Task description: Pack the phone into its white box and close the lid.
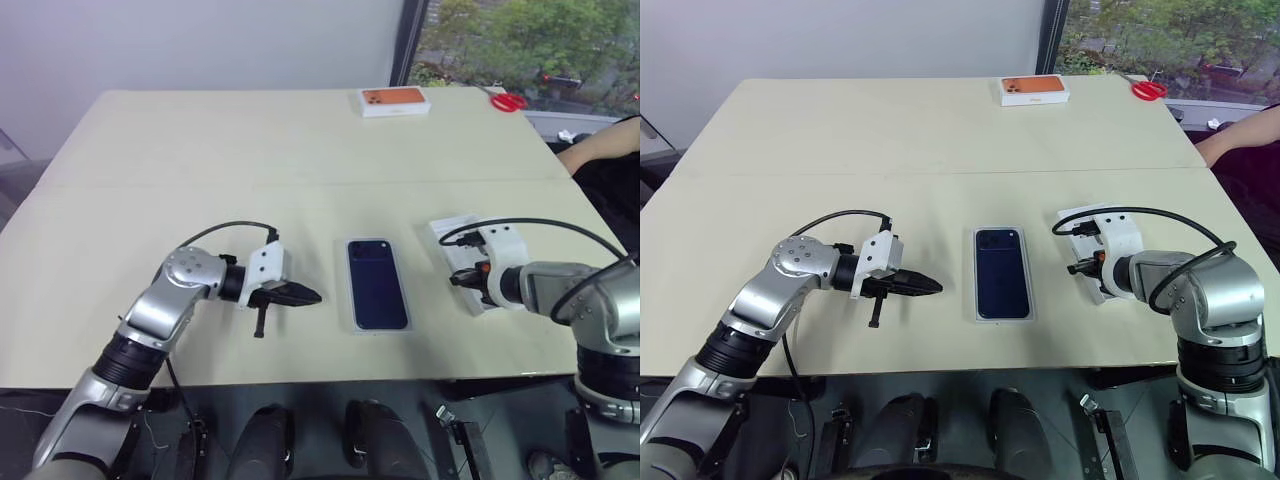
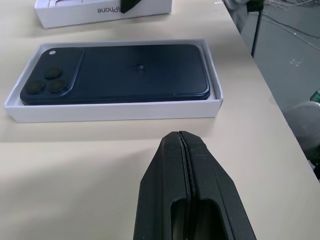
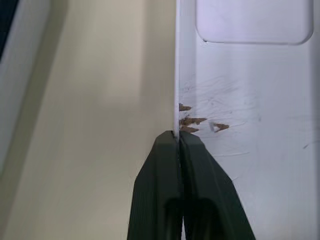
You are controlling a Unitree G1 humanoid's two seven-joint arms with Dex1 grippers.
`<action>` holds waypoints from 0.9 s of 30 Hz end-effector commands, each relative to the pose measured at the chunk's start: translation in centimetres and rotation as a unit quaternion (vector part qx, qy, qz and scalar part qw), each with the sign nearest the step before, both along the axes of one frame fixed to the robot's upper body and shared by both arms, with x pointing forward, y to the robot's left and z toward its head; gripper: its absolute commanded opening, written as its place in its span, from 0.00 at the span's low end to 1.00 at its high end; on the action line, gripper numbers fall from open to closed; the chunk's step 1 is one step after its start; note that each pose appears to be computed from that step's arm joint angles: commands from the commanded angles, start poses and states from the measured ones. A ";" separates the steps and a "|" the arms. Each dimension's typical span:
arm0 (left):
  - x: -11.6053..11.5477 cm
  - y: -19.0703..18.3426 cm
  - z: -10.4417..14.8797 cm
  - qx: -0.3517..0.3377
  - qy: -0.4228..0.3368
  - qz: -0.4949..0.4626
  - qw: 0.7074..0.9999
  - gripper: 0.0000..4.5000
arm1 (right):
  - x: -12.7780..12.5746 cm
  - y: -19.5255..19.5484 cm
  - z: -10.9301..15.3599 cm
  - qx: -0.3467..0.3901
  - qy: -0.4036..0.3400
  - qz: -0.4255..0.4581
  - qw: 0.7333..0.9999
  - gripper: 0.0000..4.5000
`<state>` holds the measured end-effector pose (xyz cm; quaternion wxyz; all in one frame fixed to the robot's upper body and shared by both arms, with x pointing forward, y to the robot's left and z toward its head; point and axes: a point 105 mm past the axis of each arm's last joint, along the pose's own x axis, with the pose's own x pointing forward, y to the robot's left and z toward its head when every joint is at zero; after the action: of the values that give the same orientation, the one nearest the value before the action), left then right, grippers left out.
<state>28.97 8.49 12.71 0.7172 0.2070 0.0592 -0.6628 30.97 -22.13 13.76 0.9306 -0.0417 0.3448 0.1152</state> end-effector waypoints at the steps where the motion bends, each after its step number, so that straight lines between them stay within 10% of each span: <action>1: 3.6 2.7 1.4 -0.046 -0.011 0.125 0.991 0.00 | 0.0 4.5 5.9 0.126 -0.114 0.099 0.980 0.01; 13: 7.2 5.8 2.8 -0.079 -0.053 0.241 0.966 0.00 | -3.7 18.1 8.9 0.514 -0.060 0.202 0.831 0.01; 27: 5.5 2.7 1.5 -0.062 -0.032 0.177 0.982 0.00 | -3.6 18.7 3.2 0.557 0.096 -0.020 0.824 0.07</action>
<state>35.18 12.25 13.57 0.8492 0.1644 0.0465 -0.4996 27.46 -3.13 16.21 0.7615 0.4936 0.3215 0.2704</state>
